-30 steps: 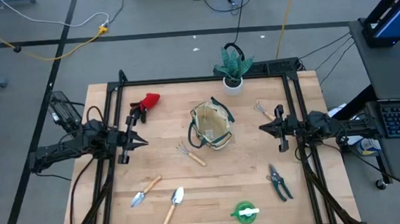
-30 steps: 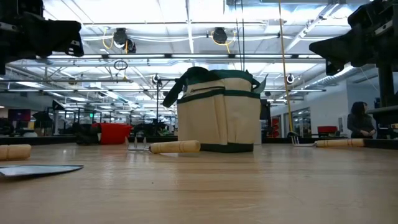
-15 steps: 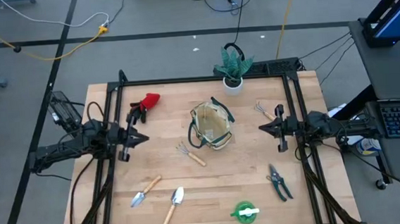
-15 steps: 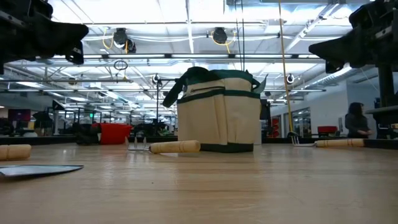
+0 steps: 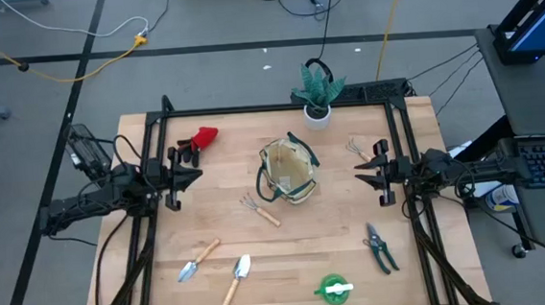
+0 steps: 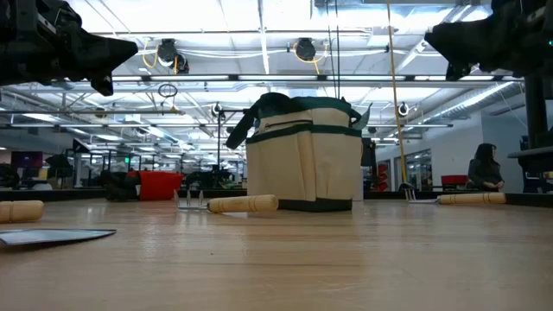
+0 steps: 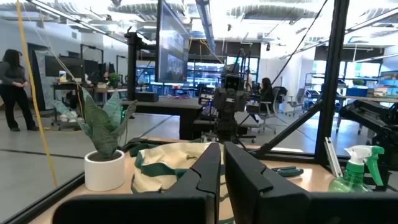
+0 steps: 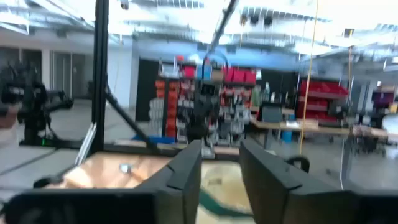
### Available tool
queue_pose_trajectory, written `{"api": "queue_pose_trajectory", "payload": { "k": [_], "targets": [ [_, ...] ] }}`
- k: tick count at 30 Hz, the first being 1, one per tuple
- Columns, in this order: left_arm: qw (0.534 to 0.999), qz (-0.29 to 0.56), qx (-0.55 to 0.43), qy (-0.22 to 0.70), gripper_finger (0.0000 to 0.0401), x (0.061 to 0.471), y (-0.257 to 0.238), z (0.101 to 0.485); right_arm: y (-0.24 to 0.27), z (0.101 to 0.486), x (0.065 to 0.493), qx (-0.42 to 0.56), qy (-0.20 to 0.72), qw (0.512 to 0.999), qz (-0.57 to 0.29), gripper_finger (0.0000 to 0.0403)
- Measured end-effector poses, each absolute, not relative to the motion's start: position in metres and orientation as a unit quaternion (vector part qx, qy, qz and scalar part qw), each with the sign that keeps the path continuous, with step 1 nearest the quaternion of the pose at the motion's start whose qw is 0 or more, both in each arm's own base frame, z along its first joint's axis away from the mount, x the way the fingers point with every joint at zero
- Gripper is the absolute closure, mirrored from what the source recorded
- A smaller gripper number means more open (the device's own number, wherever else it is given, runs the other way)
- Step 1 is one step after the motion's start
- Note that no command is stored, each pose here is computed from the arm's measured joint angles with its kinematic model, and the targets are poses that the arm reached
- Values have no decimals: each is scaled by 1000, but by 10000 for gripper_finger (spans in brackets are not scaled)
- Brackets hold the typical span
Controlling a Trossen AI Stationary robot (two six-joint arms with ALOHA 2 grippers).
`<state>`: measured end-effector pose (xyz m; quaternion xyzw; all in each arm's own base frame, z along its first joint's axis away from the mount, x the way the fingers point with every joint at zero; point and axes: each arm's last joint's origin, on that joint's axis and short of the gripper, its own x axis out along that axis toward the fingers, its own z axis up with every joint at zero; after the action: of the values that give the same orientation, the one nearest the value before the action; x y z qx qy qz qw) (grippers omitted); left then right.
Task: Pick & Place Garden tools in Gardening bag
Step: Put the green spray bottle into the gardening bag
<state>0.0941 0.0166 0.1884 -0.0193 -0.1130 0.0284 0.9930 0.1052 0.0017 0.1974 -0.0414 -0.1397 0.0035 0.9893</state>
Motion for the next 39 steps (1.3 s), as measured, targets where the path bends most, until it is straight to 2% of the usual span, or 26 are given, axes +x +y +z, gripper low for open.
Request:
{"api": "queue_pose_trajectory", "payload": {
  "k": [5,11,21,24,32,36,39],
  "targets": [
    [993,28,-23,-113,374,94,17,188,2,204,110,-44,-171,984,1,255],
    [993,28,-25,-113,365,94,17,188,2,207,115,-43,-188,981,0,252],
    [989,55,4,-135,253,93,18,193,2,203,124,-41,-174,984,1,263],
    [983,76,-24,-167,232,91,19,198,1,200,127,-29,-159,987,-12,262],
    [979,79,-55,-178,224,92,20,200,2,197,134,-29,-153,988,-3,249],
    [978,66,-58,-187,224,95,20,204,5,196,139,-9,-146,988,58,248],
    [980,48,-62,-184,224,99,20,213,8,210,152,15,-132,986,104,249]
  ]
}}
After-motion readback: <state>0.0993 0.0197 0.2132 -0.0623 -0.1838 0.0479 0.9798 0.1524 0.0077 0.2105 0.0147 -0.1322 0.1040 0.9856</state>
